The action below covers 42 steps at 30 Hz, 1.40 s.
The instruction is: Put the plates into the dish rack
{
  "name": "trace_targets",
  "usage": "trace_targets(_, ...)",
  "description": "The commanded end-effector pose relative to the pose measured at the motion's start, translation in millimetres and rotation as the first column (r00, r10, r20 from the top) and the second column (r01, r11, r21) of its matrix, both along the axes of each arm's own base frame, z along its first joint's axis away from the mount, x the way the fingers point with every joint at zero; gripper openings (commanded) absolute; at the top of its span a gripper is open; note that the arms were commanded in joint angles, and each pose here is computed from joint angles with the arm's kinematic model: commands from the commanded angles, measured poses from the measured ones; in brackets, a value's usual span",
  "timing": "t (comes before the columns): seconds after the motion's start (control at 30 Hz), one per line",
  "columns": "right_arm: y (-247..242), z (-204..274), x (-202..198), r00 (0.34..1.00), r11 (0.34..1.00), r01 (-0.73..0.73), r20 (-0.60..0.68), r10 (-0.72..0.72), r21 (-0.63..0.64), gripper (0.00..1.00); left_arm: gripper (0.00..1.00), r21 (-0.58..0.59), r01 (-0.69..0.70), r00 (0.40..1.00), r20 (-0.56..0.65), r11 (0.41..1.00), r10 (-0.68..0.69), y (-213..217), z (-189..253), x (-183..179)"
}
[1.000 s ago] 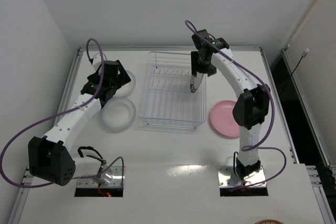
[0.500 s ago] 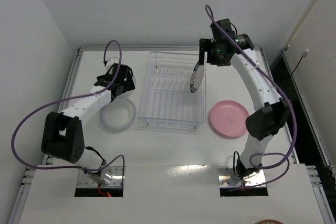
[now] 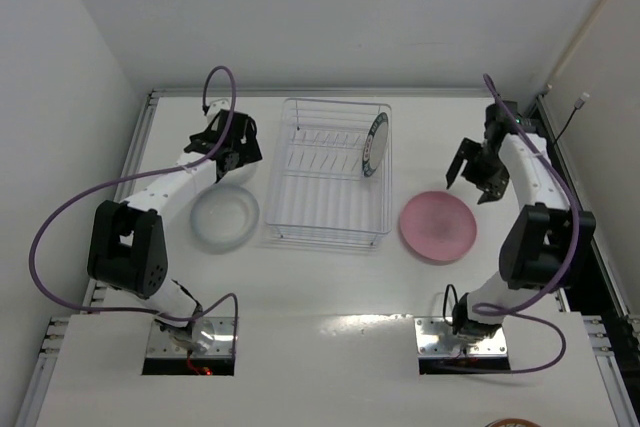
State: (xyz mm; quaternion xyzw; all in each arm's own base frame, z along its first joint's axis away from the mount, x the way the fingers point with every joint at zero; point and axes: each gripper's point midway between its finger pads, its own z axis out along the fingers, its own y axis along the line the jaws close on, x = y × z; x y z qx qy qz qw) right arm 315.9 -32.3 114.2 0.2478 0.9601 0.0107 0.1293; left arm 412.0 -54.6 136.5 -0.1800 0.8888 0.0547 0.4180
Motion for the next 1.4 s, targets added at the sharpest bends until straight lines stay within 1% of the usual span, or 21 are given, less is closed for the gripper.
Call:
trace_targets(0.0,-2.2,12.8,-19.5,0.997,0.998,0.048,0.055,-0.050,0.031,0.76,1.00,-0.042,-0.011,0.999,0.037,0.999,0.013,-2.5,10.2,8.2)
trace_targets(0.17,-28.3,-11.2,-54.5,0.989,0.989,0.145,-0.037,-0.144,0.039,0.76,1.00,-0.080,-0.005,0.998,0.058,0.997,0.010,-7.9,10.4,9.7)
trace_targets(0.27,-29.2,-31.0,-75.6,0.979,0.978,0.189,-0.100,-0.180,0.092,0.76,1.00,-0.116,0.001,0.996,0.086,0.993,0.009,-13.3,16.8,13.1)
trace_targets(0.4,-29.0,-41.6,-78.8,0.973,0.965,0.220,-0.098,-0.207,0.142,0.76,1.00,-0.157,0.014,0.995,0.103,0.988,0.002,-19.8,22.0,14.2)
trace_targets(0.47,-31.0,-52.8,-86.3,0.967,0.958,0.239,-0.131,-0.219,0.159,0.76,1.00,-0.163,0.009,0.995,0.103,0.987,0.008,-19.3,19.2,11.3)
trace_targets(0.53,-28.2,-63.6,-85.9,0.966,0.949,0.243,-0.134,-0.219,0.202,0.73,1.00,-0.171,0.017,0.994,0.110,0.985,0.002,-19.9,22.5,7.3)
trace_targets(0.57,-26.5,-66.2,-85.6,0.970,0.950,0.232,-0.127,-0.208,0.212,0.70,1.00,-0.168,0.015,0.995,0.097,0.986,0.002,-19.1,16.8,4.3)
trace_targets(0.6,-25.8,-72.3,-85.3,0.968,0.943,0.240,-0.125,-0.215,0.233,0.64,1.00,-0.171,0.017,0.994,0.108,0.985,0.002,-19.0,21.6,3.8)
trace_targets(0.67,-17.6,-84.5,-86.6,0.969,0.925,0.243,-0.115,-0.218,0.291,0.58,1.00,-0.168,0.015,0.995,0.098,0.986,0.002,-17.4,16.9,-2.0)
trace_targets(0.7,-16.1,-86.2,-86.7,0.968,0.916,0.249,-0.109,-0.226,0.314,0.51,1.00,-0.165,0.009,0.994,0.112,0.986,0.010,-15.4,21.9,-2.3)
trace_targets(0.77,-15.9,-98.0,-92.2,0.963,0.910,0.261,-0.152,-0.222,0.323,0.48,1.00,-0.165,0.009,0.994,0.112,0.986,0.010,-14.8,21.8,-4.6)
trace_targets(0.9,-13.7,-113.2,-90.2,0.961,0.901,0.260,-0.180,-0.208,0.348,0.46,1.00,-0.152,0.007,0.994,0.112,0.988,0.010,-12.2,23.9,-6.7)
trace_targets(0.97,-8.0,-119.6,-87.9,0.962,0.886,0.258,-0.183,-0.201,0.385,0.41,1.00,-0.146,-0.001,0.993,0.114,0.989,0.018,-10.4,24.2,-6.5)
trace_targets(1.0,-3.5,-125.4,-90.6,0.960,0.875,0.264,-0.201,-0.196,0.405,0.30,1.00,-0.148,0.001,0.992,0.124,0.989,0.018,-11.0,28.7,-4.3)
trace_targets(1.07,-2.2,-124.6,-86.7,0.963,0.871,0.256,-0.184,-0.195,0.419,0.12,1.00,-0.149,0.001,0.992,0.127,0.989,0.018,-11.2,32.3,-3.5)
trace_targets(1.1,-2.2,-124.6,-86.7,0.963,0.871,0.256,-0.184,-0.195,0.419,0.04,1.00,-0.149,0.001,0.992,0.127,0.989,0.018,-11.2,32.3,-3.5)
trace_targets(1.13,-7.2,-120.3,-81.4,0.967,0.881,0.248,-0.160,-0.199,0.403,0.00,1.00,-0.147,0.000,0.993,0.118,0.989,0.018,-11.3,28.7,-3.0)
trace_targets(1.23,-19.9,-98.1,-64.9,0.969,0.898,0.246,-0.096,-0.227,0.365,0.00,1.00,-0.137,-0.001,0.992,0.129,0.991,0.018,-10.0,35.6,-0.6)
trace_targets(1.27,-30.7,-75.2,-46.9,0.970,0.910,0.236,-0.023,-0.243,0.341,0.00,1.00,-0.134,-0.002,0.993,0.120,0.991,0.018,-9.6,34.1,-2.2)
trace_targets(1.33,-37.4,-51.5,-40.8,0.966,0.913,0.250,-0.019,-0.258,0.322,0.00,1.00,-0.135,-0.002,0.992,0.121,0.991,0.018,-10.3,35.0,0.4)
trace_targets(1.37,-45.5,-27.8,-23.9,0.962,0.922,0.246,0.040,-0.270,0.298,0.00,1.00,-0.141,0.006,0.993,0.120,0.990,0.011,-12.2,34.7,0.3)
